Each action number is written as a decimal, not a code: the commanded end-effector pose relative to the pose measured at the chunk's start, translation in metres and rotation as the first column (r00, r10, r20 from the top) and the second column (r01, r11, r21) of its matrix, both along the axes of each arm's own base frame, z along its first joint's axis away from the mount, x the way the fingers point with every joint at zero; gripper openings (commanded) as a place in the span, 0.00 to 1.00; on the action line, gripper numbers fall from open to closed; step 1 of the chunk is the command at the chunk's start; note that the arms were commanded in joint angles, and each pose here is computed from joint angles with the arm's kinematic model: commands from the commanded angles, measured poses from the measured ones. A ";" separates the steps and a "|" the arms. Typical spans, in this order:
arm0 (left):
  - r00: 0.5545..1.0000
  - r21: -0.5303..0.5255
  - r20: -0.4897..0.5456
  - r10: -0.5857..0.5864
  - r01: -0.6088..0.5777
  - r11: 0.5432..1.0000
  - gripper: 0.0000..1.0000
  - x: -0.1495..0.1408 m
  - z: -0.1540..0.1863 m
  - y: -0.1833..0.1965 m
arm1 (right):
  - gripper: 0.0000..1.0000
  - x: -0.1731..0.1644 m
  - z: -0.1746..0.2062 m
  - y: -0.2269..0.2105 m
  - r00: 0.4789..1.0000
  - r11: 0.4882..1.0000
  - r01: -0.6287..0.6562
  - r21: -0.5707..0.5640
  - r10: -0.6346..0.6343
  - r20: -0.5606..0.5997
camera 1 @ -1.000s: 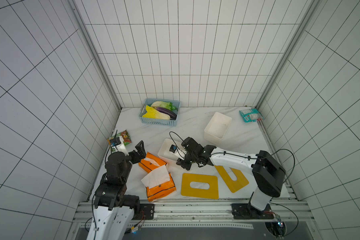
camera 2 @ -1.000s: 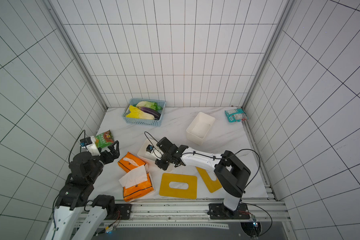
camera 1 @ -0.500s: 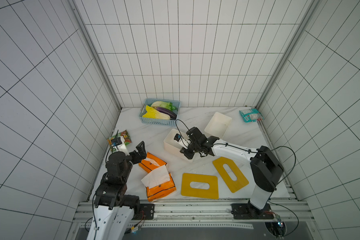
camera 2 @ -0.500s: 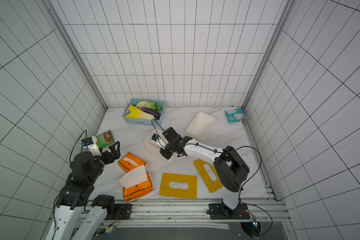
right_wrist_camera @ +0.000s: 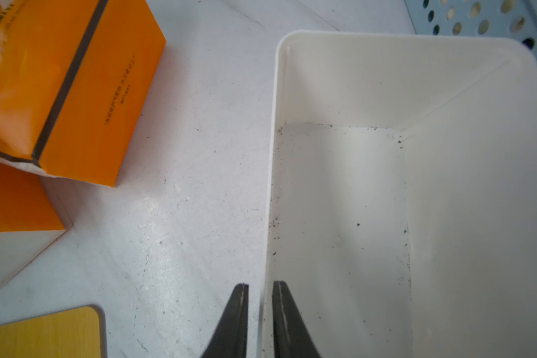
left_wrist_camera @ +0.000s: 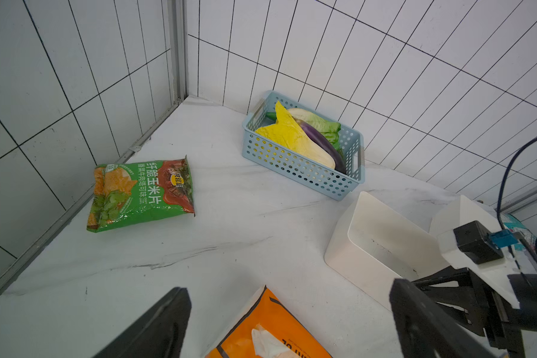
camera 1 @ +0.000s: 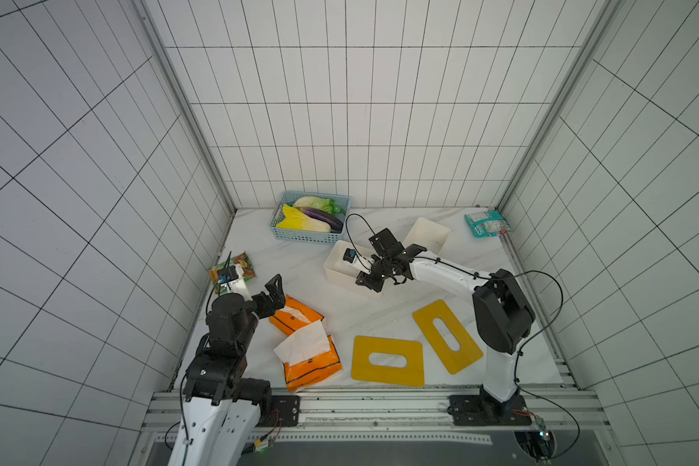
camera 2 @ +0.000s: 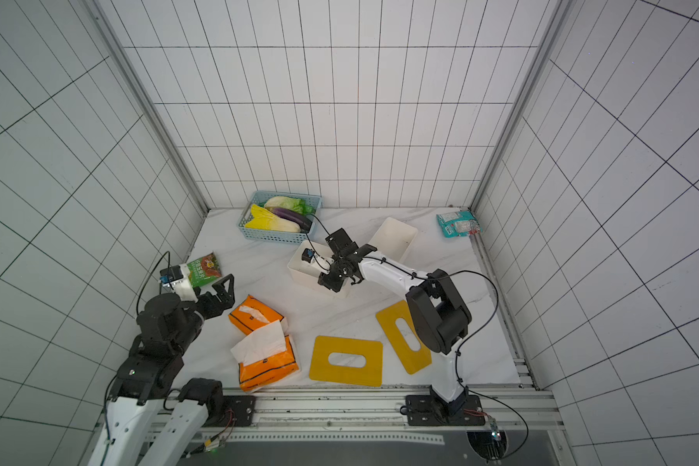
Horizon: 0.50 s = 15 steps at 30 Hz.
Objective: Put the tissue paper into the tissue box
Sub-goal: Move the tissue box to the center of the board, then move the paper towel to the center of the board.
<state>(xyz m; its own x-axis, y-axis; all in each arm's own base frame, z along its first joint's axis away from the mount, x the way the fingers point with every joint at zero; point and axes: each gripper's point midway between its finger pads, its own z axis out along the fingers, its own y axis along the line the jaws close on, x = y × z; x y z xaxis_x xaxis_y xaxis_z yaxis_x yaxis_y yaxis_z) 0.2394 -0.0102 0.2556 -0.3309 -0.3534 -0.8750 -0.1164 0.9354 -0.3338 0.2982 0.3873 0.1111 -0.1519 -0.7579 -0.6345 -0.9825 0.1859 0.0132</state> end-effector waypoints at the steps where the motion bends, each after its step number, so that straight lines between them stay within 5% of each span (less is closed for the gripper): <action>1: 1.000 0.006 -0.002 -0.021 0.021 1.000 0.98 0.001 -0.002 -0.003 | 0.34 -0.025 0.044 0.005 0.998 0.993 -0.050 0.103 0.053 -0.028; 9: 1.000 0.003 -0.002 -0.019 0.019 1.000 0.98 0.001 -0.002 -0.003 | 0.61 -0.117 0.095 0.012 0.965 0.933 -0.253 0.256 0.261 0.001; 15: 1.000 0.001 -0.004 -0.022 0.022 1.000 0.98 0.002 -0.003 -0.003 | 0.80 -0.176 0.090 0.016 0.913 0.866 -0.391 0.311 0.407 0.014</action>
